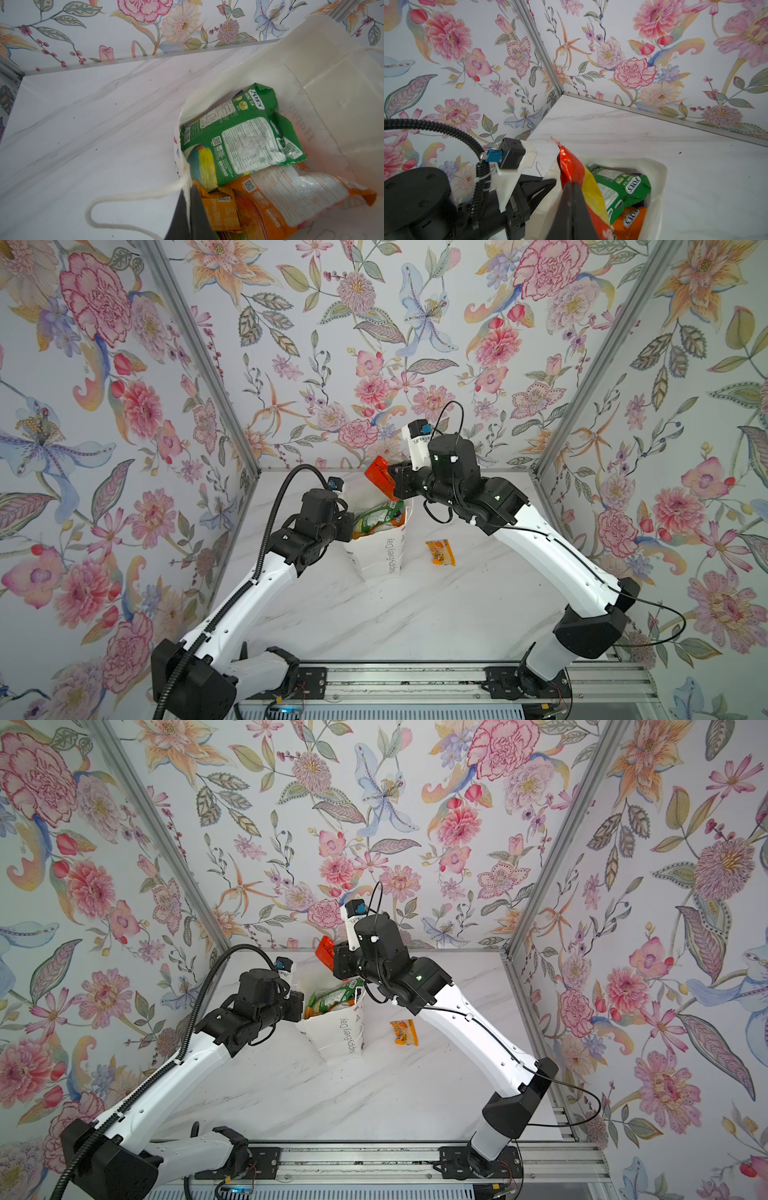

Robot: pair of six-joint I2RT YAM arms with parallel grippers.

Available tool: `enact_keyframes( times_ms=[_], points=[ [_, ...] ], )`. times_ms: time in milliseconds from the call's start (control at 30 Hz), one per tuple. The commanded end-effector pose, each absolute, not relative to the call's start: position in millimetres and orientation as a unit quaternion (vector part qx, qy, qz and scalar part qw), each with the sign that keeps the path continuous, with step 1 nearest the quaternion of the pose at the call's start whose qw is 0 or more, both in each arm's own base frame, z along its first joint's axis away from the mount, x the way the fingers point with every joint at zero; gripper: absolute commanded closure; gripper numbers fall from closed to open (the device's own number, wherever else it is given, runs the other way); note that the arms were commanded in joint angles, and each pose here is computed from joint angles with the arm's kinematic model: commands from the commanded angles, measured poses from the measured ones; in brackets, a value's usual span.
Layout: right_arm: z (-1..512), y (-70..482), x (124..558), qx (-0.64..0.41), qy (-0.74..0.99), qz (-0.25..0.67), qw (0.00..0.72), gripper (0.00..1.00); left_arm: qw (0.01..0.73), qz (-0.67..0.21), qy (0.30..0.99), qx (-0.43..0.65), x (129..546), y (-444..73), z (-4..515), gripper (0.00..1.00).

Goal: Place the snacks into the paper bag
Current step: 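Lower the red packet into the paper bag and open the right gripper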

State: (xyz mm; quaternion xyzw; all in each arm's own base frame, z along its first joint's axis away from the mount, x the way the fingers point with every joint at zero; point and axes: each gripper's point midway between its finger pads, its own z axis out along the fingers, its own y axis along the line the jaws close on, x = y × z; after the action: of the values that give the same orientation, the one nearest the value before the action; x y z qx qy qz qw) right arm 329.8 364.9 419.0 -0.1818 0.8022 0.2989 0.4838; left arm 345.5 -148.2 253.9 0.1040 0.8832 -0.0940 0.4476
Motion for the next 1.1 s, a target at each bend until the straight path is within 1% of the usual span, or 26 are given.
enact_keyframes(
  times_ms=[0,733,767,933,1067],
  points=[
    [419.8,373.0,326.3,-0.196,0.799,0.303,0.481,1.0,0.505,-0.099,0.853,0.089,355.8,-141.9,293.8,1.0],
    [364.4,399.6,330.6,-0.212,0.831,0.285,0.428,1.0,0.506,-0.103,0.852,0.086,355.6,-140.5,295.2,1.0],
    [362.7,401.0,330.1,-0.215,0.832,0.287,0.424,0.95,0.507,-0.104,0.851,0.086,355.1,-140.6,295.9,1.0],
    [359.9,404.6,326.8,-0.219,0.832,0.292,0.416,0.82,0.508,-0.104,0.851,0.086,354.7,-140.0,296.3,1.0],
    [366.2,399.2,326.8,-0.214,0.831,0.288,0.425,0.74,0.508,-0.104,0.851,0.086,354.5,-140.0,296.4,1.0]
  ],
)
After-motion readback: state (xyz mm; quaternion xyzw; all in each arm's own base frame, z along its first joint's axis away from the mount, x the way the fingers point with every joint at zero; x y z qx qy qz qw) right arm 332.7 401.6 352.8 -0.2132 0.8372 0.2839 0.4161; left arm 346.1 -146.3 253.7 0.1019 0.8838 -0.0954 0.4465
